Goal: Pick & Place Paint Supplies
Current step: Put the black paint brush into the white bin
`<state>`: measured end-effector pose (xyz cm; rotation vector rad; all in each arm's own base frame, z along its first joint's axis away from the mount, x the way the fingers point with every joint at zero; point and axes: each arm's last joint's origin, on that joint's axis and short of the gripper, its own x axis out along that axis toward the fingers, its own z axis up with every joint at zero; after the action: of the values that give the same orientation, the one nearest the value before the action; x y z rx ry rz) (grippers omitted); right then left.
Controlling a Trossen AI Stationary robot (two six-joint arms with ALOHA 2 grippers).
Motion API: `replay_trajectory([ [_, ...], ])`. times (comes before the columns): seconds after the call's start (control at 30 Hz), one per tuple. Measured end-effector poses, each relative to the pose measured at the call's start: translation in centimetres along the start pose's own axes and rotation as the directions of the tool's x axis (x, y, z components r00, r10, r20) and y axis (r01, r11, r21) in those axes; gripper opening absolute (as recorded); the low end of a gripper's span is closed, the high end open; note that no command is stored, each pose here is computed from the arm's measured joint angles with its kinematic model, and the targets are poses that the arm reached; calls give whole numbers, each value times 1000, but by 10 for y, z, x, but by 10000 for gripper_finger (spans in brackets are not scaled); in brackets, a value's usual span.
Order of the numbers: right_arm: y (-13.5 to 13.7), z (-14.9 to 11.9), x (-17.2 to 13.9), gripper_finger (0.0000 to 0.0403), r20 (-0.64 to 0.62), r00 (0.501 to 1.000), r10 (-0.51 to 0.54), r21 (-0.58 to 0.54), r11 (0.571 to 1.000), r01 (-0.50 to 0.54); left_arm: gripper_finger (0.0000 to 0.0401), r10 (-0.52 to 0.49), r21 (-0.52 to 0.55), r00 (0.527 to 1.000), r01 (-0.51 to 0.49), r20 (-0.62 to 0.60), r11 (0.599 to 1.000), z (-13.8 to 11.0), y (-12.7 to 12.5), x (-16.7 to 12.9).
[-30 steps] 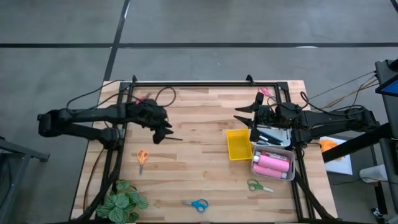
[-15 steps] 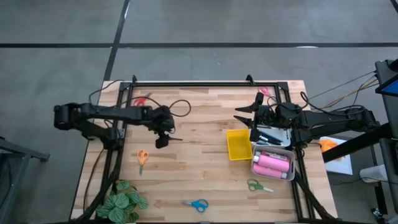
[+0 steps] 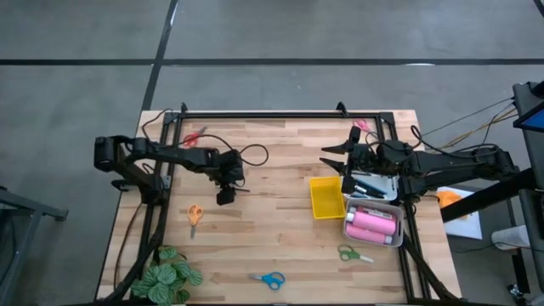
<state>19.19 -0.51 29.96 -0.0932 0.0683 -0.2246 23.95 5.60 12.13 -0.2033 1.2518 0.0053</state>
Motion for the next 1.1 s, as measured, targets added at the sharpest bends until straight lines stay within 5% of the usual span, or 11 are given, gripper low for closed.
replay_trajectory([
  [0.2, 0, 0, 0, 134, 0, 1000, 0, 0, 1000, 0, 190, 21, 49, 1000, -21, 9, 999, -1, 0, -2],
  [0.53, 0, 0, 0, 134, 0, 1000, 0, 0, 1000, 0, 15, 51, 40, 999, -51, 8, 998, -1, 1, -2],
  [1.1, 0, 0, 0, 134, 0, 1000, 0, 0, 1000, 0, 10, 44, 17, 998, -44, 36, 999, 2, 0, -8],
])
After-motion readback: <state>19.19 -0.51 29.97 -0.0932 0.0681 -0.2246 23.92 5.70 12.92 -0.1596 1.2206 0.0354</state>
